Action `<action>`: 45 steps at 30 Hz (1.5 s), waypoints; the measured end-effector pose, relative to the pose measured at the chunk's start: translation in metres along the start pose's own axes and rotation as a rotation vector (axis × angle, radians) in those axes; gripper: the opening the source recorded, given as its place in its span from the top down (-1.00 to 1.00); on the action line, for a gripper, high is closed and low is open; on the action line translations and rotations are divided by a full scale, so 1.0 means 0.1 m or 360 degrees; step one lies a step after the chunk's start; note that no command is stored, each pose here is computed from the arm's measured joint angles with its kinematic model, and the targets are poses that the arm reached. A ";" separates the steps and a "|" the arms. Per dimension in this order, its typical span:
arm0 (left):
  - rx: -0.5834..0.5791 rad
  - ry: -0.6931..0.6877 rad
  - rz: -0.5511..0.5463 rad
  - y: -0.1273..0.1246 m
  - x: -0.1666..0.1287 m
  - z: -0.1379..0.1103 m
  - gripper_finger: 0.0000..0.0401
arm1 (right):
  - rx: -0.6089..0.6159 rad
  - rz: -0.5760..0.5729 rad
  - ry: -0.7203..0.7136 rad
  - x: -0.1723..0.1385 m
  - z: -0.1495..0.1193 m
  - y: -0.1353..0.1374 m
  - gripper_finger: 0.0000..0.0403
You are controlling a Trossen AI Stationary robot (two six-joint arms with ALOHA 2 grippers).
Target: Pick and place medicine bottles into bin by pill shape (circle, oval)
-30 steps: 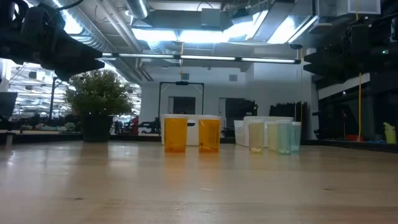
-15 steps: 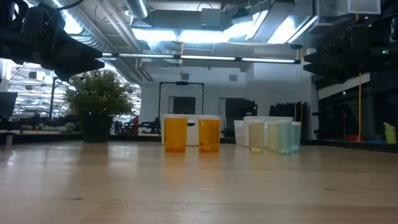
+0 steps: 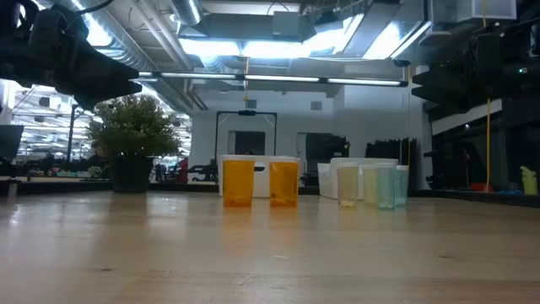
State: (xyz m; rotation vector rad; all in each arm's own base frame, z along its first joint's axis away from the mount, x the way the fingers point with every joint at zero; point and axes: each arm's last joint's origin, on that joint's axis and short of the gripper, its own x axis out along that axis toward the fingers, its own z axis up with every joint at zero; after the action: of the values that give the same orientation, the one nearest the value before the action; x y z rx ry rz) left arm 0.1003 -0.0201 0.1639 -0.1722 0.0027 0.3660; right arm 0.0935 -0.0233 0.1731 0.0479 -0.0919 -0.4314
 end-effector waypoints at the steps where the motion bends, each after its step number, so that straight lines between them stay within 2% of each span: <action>1: 0.0000 0.0000 0.0000 0.00 0.00 0.00 -0.02 | 0.0000 0.0000 0.0000 0.00 0.00 0.00 -0.33; 18: -0.0001 -0.0001 0.0000 0.00 0.00 0.00 -0.02 | 0.0008 0.0002 -0.0030 0.00 0.02 0.00 -0.33; 30: 0.0000 0.0000 0.0000 0.00 0.00 0.00 -0.02 | 0.0139 0.0015 -0.0191 -0.01 0.12 0.00 -0.33; 41: -0.0001 -0.0001 0.0000 0.00 0.00 0.00 -0.02 | 0.0188 0.0059 -0.0181 -0.01 0.12 0.01 -0.33; 45: 0.0000 0.0000 0.0000 0.00 0.00 0.00 -0.02 | 0.0276 0.0061 -0.0163 0.00 0.11 0.01 -0.33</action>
State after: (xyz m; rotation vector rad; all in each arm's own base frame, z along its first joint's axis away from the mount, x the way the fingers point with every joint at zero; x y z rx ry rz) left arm 0.1003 -0.0201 0.1639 -0.1724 0.0025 0.3659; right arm 0.0926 -0.0224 0.1837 0.1948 -0.2307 -0.3866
